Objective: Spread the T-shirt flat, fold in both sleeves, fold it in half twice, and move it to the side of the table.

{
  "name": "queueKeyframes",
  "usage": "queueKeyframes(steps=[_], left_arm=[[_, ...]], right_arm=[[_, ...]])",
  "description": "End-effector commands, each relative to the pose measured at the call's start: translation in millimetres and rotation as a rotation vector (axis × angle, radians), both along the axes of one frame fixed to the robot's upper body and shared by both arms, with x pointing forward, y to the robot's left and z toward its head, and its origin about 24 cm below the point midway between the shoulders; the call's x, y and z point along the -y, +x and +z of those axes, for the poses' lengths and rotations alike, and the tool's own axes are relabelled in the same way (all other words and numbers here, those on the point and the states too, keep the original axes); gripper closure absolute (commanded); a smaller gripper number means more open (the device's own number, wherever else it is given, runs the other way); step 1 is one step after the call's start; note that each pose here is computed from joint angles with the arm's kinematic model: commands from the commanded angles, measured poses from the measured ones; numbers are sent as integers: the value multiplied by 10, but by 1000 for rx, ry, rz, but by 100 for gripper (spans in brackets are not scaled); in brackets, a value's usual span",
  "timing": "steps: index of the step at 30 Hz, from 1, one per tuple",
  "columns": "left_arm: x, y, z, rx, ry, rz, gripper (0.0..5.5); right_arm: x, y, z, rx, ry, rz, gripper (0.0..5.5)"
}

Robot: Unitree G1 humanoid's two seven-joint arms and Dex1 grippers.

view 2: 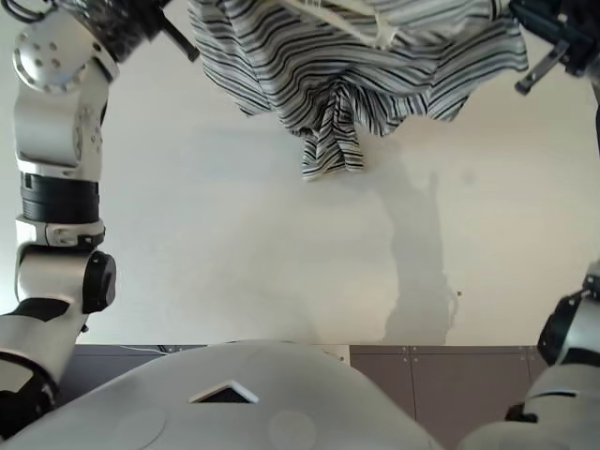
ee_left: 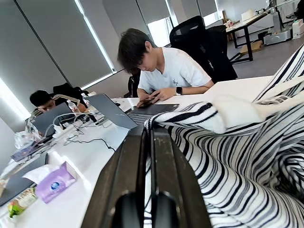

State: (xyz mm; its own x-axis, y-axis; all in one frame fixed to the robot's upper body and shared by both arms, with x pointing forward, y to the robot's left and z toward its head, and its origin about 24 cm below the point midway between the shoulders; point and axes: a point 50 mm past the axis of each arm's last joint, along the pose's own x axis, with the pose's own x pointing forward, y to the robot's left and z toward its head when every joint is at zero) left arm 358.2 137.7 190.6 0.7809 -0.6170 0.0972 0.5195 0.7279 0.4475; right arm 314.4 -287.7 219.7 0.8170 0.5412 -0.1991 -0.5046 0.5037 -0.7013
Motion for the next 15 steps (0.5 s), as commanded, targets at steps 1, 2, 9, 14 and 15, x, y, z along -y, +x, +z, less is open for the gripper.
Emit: queueKeyframes(steps=[1,2,9,14,15], left_arm=[[-43,277,270,76,32,70,537],[-59,336,320,87,39,89,537],[-140,642,628,113,175,227,537],[-137,690,949,172,310,339,537],[-126,693,1003,187,344,359,537]], right_arm=[[-79,363,173,36,-12,-25,540],[-108,444,222,46,-9,-33,540],[-342,826,474,89,2,-157,540],[-423,920,620,149,-47,-269,540],[-431,933,674,174,-61,-300,540]])
